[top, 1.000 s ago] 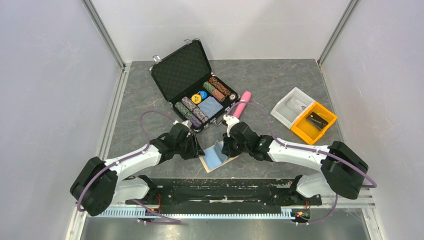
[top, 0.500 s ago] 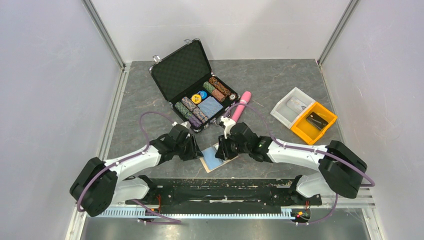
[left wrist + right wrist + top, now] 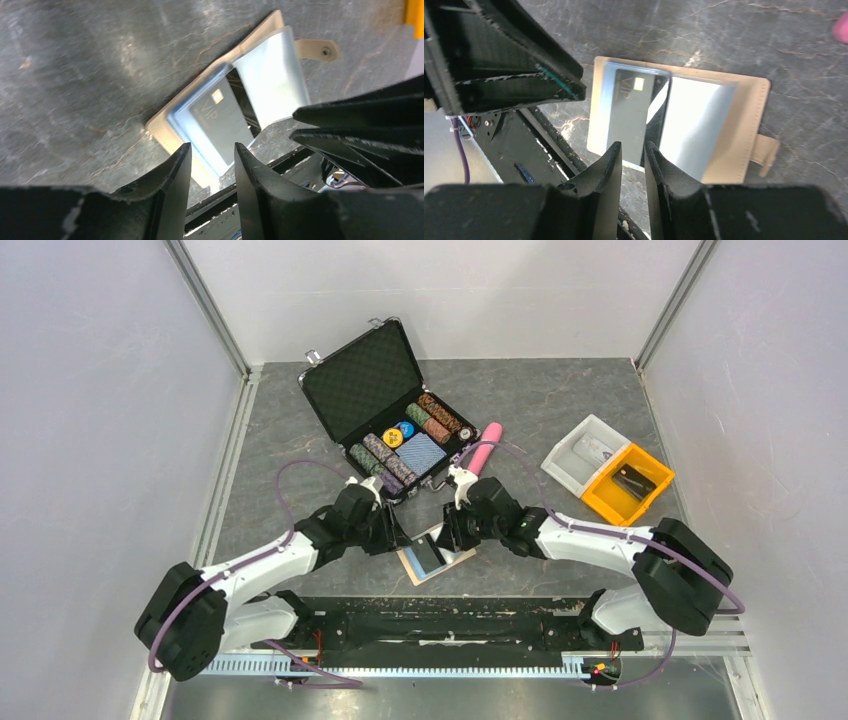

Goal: Take the credit cards out of the card holder
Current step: Remove the credit card from the card holder.

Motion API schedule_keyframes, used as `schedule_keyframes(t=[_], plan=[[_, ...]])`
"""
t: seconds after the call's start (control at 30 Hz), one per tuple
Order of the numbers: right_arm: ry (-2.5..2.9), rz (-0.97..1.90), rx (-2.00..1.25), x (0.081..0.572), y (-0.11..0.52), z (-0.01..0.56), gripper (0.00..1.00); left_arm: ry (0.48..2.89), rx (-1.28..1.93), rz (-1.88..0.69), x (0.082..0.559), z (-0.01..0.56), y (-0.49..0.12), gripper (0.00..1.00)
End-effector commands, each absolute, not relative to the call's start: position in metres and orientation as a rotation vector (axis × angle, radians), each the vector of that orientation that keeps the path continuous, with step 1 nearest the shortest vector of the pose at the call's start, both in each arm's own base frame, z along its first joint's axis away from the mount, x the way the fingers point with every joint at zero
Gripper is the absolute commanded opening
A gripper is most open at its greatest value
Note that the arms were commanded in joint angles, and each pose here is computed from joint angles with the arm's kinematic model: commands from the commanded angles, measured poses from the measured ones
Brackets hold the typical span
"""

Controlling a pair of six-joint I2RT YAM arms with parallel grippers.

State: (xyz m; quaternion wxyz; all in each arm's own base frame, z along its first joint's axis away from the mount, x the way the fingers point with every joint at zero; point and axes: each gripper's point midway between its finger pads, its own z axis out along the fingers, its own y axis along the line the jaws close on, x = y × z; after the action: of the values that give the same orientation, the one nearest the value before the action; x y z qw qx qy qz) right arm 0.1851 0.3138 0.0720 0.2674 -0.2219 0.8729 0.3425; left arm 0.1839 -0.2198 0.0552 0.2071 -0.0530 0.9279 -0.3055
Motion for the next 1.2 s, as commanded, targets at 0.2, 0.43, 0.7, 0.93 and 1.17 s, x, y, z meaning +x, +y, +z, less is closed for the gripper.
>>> schedule_keyframes(t=[0.2,0.43,0.7,0.93,1.17], plan=[[2.374,1.007,-0.613,0.196,0.31,0.055,0.24,2.545,-0.109,-1.061,0.187,0.05,-0.249,0.35],[2.429,1.031,-0.59,0.199,0.305,0.032,0.24,2.613,-0.125,-0.974,0.183,0.025,-0.24,0.34],[2.453,1.075,-0.594,0.192,0.305,0.021,0.24,2.67,-0.141,-0.917,0.179,0.012,-0.234,0.33],[2.455,1.163,-0.575,0.185,0.309,0.019,0.24,2.666,-0.139,-0.907,0.179,0.014,-0.232,0.34],[2.447,1.199,-0.564,0.184,0.31,0.021,0.24,2.671,-0.141,-0.897,0.176,0.012,-0.23,0.34]])
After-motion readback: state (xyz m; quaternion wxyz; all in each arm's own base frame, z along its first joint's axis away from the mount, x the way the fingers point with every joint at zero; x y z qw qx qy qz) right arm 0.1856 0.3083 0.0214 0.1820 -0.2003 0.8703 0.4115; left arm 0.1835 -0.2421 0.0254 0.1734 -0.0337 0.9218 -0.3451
